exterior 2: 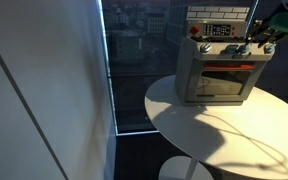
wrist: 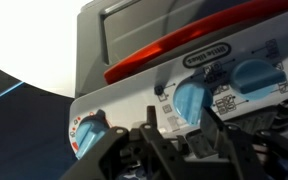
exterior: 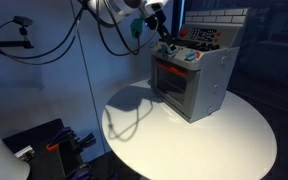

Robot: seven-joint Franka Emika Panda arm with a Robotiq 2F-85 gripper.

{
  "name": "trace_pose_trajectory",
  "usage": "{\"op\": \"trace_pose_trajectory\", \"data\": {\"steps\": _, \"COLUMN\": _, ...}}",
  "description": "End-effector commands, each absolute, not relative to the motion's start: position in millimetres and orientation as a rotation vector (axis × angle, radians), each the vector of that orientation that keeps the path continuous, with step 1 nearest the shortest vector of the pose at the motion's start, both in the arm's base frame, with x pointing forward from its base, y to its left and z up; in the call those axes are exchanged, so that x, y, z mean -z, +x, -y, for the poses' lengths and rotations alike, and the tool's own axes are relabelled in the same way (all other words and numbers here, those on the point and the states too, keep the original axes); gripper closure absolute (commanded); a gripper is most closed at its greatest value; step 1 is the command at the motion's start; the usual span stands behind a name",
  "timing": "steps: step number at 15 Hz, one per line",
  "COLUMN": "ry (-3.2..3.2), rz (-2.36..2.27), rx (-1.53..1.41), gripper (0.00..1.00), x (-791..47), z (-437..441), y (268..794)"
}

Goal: Turn the second knob from the right to the left

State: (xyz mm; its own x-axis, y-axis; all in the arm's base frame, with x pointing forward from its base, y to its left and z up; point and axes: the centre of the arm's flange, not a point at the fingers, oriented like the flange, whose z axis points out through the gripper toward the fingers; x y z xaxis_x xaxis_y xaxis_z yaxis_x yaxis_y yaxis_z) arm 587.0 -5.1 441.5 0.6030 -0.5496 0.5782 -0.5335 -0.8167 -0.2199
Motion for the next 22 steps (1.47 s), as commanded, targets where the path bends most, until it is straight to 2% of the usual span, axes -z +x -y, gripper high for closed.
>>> {"op": "trace_pose_trajectory", "data": {"steps": 1, "ry": -2.787, "rz": -0.976, "rx": 1.008, "gripper": 0.5, "x": -448, "z": 3, "y": 596}}
{"op": "trace_pose_trajectory", "data": {"steps": 17, "ry": -2.789, "rz": -0.974, "rx": 1.011, "gripper": 0.5, "x": -449, "z": -4, "y": 611}}
{"op": "trace_pose_trajectory", "data": {"steps": 22, "ry": -2.794, "rz": -0.973, "rx": 1.006, "gripper": 0.56, "x": -447, "z": -5, "y": 614}}
